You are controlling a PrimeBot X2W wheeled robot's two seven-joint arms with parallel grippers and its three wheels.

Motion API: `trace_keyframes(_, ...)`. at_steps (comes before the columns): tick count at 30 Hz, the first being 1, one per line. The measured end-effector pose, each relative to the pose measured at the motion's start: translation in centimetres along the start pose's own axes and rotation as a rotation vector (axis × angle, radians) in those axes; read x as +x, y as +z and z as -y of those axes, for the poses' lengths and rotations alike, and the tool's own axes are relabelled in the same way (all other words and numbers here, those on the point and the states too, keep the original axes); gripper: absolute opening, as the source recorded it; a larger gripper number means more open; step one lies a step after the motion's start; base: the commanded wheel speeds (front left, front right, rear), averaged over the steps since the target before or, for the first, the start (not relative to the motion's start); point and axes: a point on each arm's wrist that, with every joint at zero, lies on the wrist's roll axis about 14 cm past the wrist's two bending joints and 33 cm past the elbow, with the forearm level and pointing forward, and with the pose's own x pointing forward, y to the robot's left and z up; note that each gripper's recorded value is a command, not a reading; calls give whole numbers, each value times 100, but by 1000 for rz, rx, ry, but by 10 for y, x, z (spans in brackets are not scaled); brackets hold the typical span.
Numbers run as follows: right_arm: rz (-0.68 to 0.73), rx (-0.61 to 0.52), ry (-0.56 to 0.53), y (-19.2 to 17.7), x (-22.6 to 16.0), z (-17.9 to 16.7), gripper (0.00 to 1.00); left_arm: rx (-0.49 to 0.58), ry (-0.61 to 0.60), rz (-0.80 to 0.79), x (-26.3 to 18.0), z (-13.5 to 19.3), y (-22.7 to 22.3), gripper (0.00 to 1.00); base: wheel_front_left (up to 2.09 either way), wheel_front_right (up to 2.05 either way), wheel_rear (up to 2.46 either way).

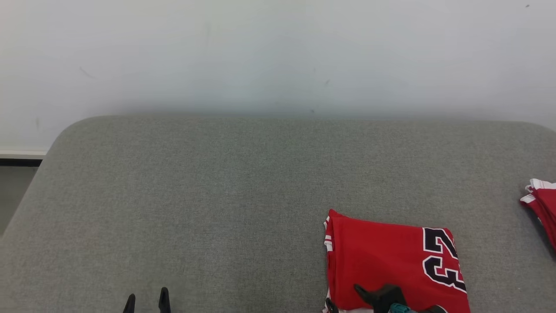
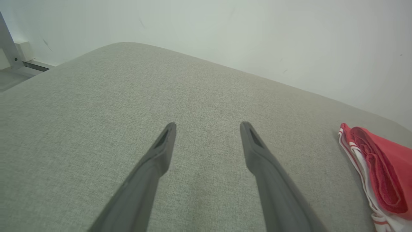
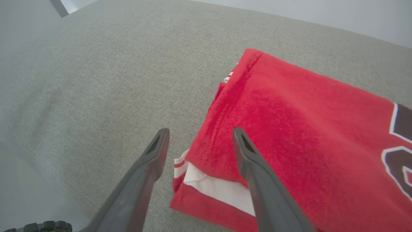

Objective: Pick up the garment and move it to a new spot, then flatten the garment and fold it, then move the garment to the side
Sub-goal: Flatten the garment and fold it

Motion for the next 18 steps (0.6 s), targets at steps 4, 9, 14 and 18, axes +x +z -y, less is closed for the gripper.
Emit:
trace_keyframes(4,-32,-22,3,-6,3,0,100,2,14,-1,-3,-6,0,100,0,0,0)
trace_keyframes(9,-40,-49,-10,-6,5,5,100,3,30,-1,-6,-11,0,100,0,0,0)
trace_keyframes(14,-74,-56,-13,-15,7,7,100,4,39,1,-8,-14,0,100,0,0,0)
trace_keyframes(18,-75,-58,-13,-15,9,8,100,6,43,1,-9,-16,1,100,0,0,0)
